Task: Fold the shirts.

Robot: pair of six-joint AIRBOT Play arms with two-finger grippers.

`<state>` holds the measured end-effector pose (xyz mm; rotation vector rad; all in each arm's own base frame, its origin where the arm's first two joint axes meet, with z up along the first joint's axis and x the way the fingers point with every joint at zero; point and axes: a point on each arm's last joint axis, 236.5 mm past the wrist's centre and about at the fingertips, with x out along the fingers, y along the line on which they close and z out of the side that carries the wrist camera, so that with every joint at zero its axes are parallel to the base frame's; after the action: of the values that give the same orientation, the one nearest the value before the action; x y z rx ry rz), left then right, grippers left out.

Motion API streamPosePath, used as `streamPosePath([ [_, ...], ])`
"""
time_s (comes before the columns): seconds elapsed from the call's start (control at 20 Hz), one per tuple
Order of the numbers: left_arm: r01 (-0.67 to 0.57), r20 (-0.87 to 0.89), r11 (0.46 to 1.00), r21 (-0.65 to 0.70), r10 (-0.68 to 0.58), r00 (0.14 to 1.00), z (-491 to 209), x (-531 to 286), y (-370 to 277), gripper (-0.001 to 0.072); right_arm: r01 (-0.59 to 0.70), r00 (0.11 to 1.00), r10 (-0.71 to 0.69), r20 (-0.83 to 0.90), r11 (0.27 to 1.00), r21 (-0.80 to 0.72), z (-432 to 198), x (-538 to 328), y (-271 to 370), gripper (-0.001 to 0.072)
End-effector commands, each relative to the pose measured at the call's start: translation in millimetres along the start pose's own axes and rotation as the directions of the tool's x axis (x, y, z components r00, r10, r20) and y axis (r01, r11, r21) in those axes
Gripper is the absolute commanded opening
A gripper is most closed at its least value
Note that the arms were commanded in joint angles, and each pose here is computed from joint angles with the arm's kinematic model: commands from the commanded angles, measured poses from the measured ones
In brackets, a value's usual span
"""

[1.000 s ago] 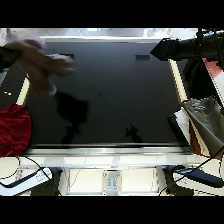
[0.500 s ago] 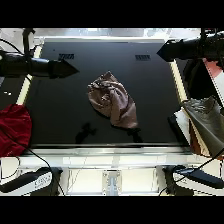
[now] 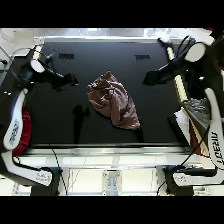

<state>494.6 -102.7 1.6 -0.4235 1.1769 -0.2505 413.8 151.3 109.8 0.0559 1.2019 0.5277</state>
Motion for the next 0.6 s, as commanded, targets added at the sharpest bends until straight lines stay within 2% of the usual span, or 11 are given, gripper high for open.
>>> streamPosePath([
  [0.0, 0.136, 0.015, 0.985, -0.105, -0.135, 0.991, 7, 58, -7, 0.0707, -0.148, 0.986, 0.147, -0.084, 0.989, -0.015, -14, 48, 39, 0.0431],
  [0.1, 0.187, -0.005, 0.979, -0.076, -0.188, 0.982, 1, 74, -15, 0.0707, -0.105, 0.994, 0.100, -0.045, 0.986, -0.129, -3, 68, 54, 0.0432],
  [0.25, 0.188, -0.009, 0.982, -0.031, -0.188, 0.982, -3, 88, -16, 0.0707, -0.005, 1.000, 0.005, 0.000, 0.970, -0.242, 8, 100, 64, 0.0432],
  [0.55, 0.166, 0.068, 0.982, 0.084, -0.172, 0.983, 10, 99, -30, 0.0699, -0.094, 0.992, 0.075, -0.098, 0.975, -0.203, -12, 160, 86, 0.0431],
])
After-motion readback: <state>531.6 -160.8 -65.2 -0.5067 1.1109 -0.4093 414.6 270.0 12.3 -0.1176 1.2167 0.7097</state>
